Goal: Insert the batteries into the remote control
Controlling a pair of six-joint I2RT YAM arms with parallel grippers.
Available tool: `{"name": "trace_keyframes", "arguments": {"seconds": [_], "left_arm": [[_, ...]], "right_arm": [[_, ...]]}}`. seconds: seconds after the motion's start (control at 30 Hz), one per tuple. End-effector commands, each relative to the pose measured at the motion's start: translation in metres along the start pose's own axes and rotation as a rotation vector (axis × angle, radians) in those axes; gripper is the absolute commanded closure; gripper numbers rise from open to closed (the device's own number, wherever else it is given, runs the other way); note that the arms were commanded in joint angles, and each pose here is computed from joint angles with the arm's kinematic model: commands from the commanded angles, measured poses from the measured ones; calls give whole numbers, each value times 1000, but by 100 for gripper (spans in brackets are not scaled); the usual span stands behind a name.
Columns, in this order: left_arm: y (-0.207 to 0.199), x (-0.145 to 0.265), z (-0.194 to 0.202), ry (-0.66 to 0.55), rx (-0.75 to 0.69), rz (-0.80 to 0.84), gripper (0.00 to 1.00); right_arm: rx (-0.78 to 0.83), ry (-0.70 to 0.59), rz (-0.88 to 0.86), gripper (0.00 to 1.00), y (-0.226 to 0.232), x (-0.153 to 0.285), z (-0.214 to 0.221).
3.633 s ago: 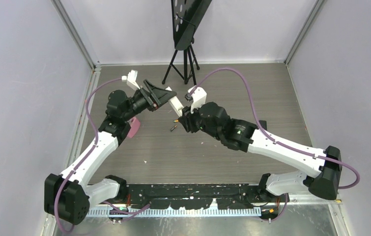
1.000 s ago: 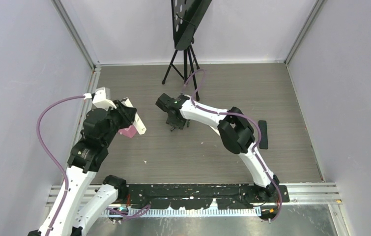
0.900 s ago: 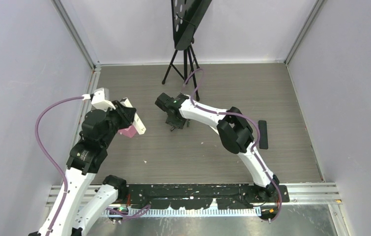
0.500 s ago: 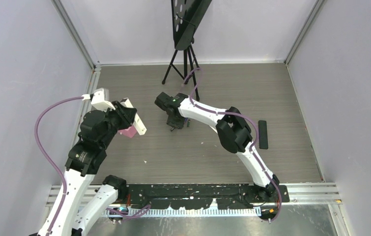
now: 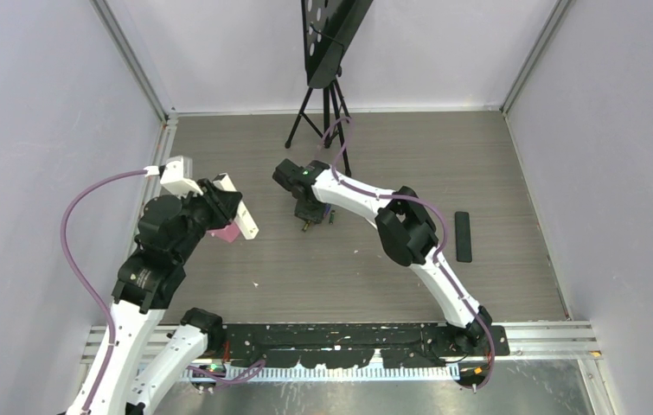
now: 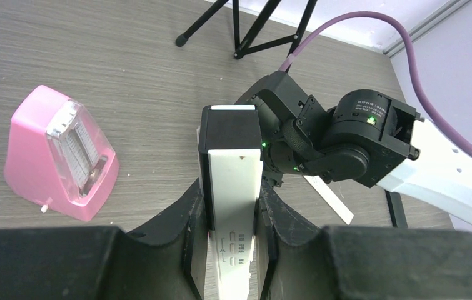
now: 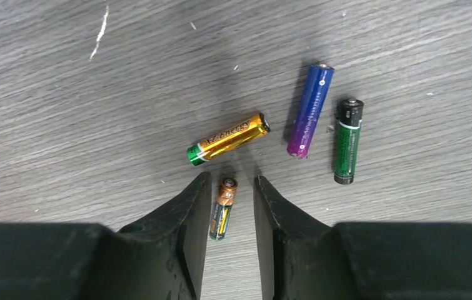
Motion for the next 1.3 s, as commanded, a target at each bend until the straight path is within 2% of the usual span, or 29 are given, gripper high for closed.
{"name": "trace_keyframes", "arguments": {"seconds": [0.0,0.07,0.33,0.5,0.63,0.7,0.8,1.03,1.27], "left_arm": [[-3,7,-19,-69,-1,5,100],[-4,6,-19,-65,-7,16,100],[-17,-4,-8,-12,-10,100,100],[-46,-5,2,40,-32,296,100],[-93,6,12,79,-87,666,100],[-110,14,15,55,-104,838,100],[-123,25,17,7,-126,995,100],[-128,27,14,-61,-167,1052,100],[-120,9,11,-74,-118,948,100]], "right_arm": [[36,-19,42,69,-14,3,-1],[56,0,51,80,-18,2,4],[124,0,63,100,-40,13,17],[228,-89,86,100,-75,30,9],[369,-113,68,100,-113,50,12],[396,-123,86,100,-136,56,14],[429,-111,91,100,-164,59,21],[473,-91,99,97,-183,56,27],[473,-48,107,74,-188,61,32]]}}
Point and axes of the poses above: each gripper's point midway between its finger pads, its own x axis back along the fingers, its own y axis along the line the jaws close on, z = x × y, the point moved 2 cm from there along x, back along the fingers, and after that the axes turned 7 degrees about -x, right-handed, at the moved point
